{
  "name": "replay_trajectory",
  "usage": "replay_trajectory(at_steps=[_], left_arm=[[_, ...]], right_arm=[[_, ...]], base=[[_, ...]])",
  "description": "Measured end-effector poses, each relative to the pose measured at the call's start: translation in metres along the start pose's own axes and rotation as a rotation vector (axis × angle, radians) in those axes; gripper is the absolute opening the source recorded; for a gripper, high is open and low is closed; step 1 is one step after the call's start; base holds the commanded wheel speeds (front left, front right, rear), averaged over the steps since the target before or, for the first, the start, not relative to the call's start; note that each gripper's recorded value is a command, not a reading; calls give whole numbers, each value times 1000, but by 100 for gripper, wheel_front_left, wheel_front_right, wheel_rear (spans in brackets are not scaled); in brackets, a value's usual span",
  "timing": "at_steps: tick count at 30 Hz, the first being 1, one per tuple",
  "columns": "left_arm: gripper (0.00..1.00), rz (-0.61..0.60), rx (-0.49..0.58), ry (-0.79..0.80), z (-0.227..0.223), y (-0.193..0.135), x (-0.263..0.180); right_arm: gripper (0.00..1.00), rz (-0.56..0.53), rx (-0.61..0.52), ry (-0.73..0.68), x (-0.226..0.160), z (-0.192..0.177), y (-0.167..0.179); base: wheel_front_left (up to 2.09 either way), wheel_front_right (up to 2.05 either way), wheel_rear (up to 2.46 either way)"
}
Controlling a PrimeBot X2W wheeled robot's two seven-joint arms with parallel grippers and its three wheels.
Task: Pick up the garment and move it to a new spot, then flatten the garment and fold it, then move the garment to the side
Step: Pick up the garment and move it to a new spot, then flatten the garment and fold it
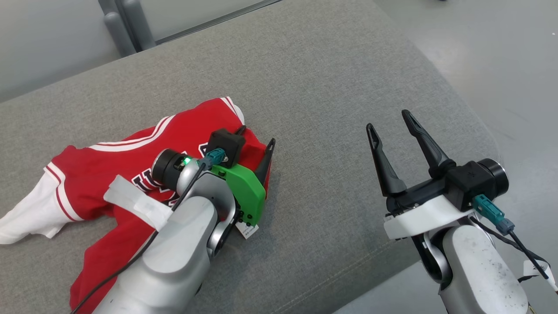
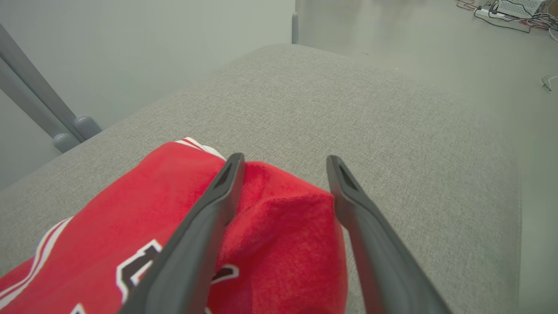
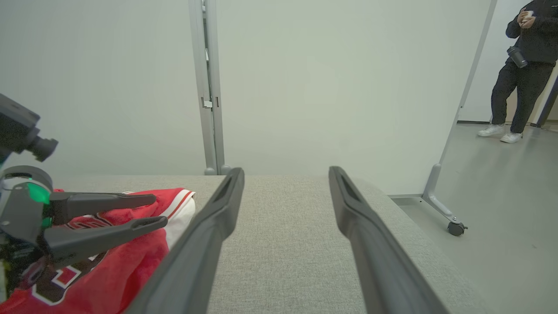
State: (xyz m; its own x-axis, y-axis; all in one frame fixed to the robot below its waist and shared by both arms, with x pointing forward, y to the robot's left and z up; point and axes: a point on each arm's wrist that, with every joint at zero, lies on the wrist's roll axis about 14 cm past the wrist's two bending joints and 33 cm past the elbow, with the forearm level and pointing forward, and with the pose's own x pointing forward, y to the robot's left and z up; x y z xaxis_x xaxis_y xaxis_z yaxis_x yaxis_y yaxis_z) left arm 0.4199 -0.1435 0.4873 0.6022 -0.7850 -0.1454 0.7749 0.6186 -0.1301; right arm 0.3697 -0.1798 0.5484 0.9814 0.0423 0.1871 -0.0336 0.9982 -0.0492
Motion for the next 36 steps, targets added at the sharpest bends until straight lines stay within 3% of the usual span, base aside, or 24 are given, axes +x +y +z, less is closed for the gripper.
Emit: replay_trajectory(at_steps=[9,21,36], left_arm=[[100,-35,-30,35,-15,-8,-10],[100,-15,-41,-56,4,-2,-34],[100,435,-192,49,-65,86,-126]], right_arm=[[100,33,14,4,12,-5,10],[100,110,11,22,29,-18,28],[100,315,8,-24,45,-8,85]], base=[[0,0,0],[0,0,0],[0,0,0]])
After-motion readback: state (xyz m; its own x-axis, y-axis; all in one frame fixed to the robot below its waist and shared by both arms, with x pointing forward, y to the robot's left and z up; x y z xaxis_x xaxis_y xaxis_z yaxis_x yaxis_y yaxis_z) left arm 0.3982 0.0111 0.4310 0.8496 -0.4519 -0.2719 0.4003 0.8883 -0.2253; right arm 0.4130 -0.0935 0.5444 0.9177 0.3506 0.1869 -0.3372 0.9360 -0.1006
